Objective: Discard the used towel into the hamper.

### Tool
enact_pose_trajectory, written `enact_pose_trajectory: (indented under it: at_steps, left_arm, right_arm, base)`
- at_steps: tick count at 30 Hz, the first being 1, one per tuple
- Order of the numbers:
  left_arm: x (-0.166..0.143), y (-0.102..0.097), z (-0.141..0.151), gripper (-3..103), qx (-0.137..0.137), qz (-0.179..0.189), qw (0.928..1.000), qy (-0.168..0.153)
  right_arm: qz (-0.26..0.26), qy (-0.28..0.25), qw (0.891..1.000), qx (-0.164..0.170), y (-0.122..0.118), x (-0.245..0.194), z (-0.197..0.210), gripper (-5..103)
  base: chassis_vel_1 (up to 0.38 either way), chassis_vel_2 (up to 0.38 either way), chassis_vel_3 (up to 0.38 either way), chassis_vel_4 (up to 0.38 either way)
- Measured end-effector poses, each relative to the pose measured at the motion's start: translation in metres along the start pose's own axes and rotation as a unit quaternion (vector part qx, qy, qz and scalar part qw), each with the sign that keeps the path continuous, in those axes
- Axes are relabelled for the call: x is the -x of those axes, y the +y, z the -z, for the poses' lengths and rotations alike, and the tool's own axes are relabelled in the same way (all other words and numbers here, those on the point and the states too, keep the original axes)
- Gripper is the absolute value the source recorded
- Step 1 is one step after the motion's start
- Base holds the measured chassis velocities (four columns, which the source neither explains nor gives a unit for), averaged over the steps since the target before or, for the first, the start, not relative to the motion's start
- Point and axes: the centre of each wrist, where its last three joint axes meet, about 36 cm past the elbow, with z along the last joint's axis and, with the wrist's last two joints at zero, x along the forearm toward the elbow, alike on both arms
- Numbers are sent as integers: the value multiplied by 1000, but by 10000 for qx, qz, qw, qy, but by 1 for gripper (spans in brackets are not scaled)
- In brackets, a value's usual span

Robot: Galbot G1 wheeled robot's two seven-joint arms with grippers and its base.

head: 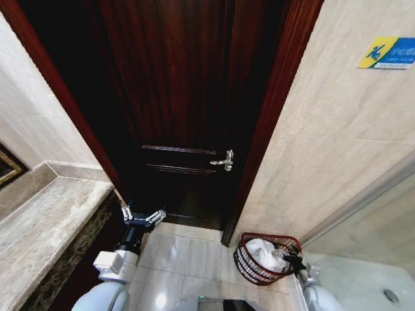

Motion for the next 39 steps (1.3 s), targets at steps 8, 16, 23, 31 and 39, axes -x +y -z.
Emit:
enact_pose_trajectory:
  at_steps: [8,16,23,31,39]
  left_arm:
    - [0,0,0,93,0,0,10000,0]
    - [0,0,0,93,0,0,10000,0]
    - [0,0,0,93,0,0,10000,0]
    - [0,0,0,93,0,0,10000,0]
    - [0,0,0,93,0,0,10000,0]
  right_arm:
    - [65,-830,9965,-83,46,-63,42,100]
    - [369,-1566,9867,-213,89,-93,98,100]
    - [554,-2280,9703,-583,92,-105,154,100]
    - [603,-2484,9652,-559,106,-116,167,100]
    - [710,-2604,9610,-611,113,-119,173,100]
  base:
    - [0,0,0,0]
    - [0,0,0,0]
    - [0,0,0,0]
    - [0,0,0,0]
    - [0,0,0,0]
